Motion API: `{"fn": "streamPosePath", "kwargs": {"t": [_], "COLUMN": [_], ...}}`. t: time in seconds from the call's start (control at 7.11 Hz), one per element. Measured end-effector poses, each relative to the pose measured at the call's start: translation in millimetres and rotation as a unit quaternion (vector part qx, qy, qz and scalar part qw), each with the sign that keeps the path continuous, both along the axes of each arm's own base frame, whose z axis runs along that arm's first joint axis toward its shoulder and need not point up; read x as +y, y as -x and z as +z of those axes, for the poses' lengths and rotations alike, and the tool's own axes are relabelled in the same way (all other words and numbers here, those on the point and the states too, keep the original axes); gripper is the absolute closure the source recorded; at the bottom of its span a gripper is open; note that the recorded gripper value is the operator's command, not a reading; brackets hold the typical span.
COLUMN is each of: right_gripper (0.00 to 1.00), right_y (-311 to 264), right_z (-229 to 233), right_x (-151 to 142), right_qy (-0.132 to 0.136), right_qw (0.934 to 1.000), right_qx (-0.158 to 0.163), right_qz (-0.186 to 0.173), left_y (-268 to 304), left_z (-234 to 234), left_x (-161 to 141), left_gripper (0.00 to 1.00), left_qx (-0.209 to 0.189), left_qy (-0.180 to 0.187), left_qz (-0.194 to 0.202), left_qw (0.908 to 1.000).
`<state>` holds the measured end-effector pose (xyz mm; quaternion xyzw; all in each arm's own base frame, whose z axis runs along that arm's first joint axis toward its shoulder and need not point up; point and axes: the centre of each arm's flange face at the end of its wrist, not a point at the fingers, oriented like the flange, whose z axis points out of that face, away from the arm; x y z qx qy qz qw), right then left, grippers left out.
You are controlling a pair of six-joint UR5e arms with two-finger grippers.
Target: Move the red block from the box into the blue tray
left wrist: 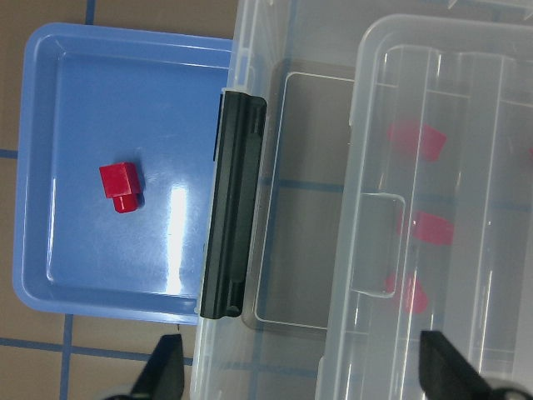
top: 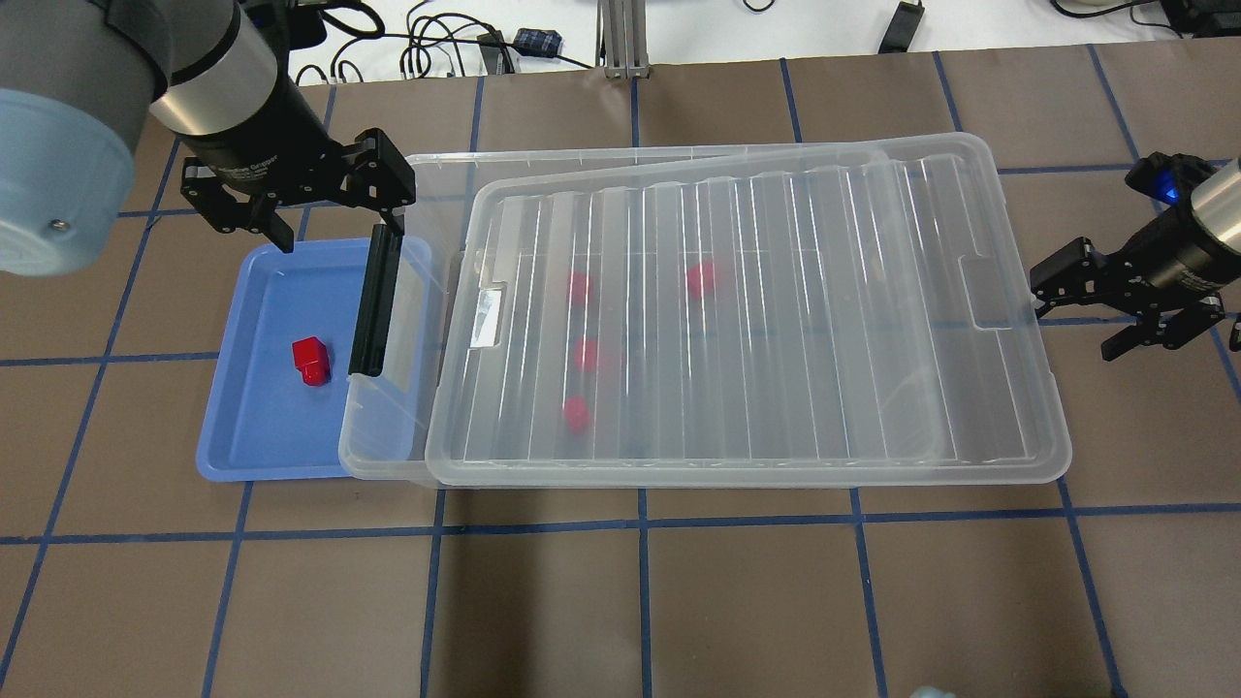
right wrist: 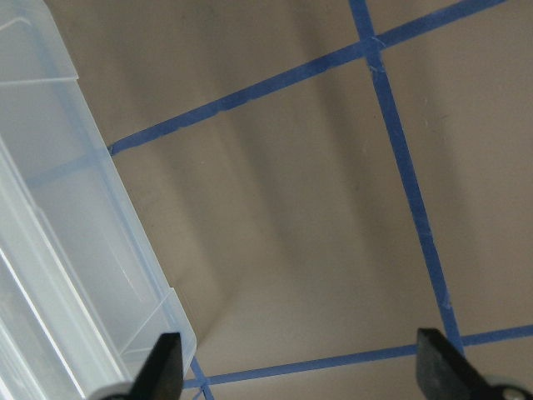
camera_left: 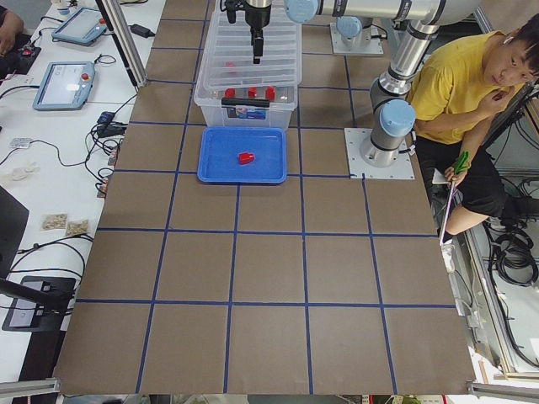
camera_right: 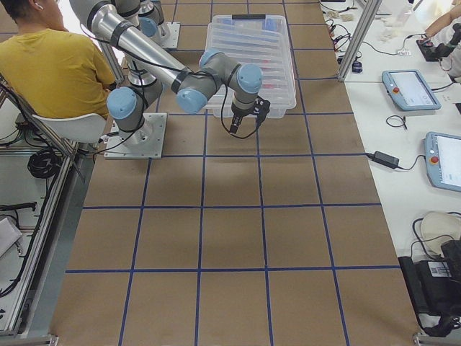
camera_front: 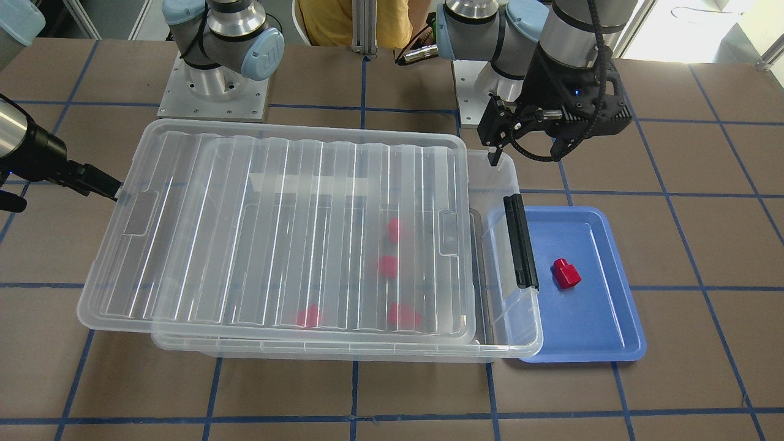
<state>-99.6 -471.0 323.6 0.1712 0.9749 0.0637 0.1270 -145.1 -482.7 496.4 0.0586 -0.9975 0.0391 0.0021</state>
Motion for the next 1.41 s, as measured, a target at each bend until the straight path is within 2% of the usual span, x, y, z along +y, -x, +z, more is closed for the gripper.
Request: {"fn": "streamPosePath", "kwargs": {"t": [0.56,1.41], "right_gripper": [0.00,0.00], "right_y": [-11,-56], "right_z": [0,2], "right_x": [-3,-10], "right_qy": [0.006,-0.006], "right_qw": [0.9994,0.9991], "right_qx": [-0.022,-0.019], "right_qz": [-0.027,-0.038], "left_y": [-1,-4], "left_z": [0,-1], "left_x": [2,3], "left_gripper": [0.00,0.00], "left_qx": [-0.002,-0.005], "left_qy": [0.000,-0.001], "left_qz": [-0.002,-0.012], "left_qw": [1.0000,0.9999]}}
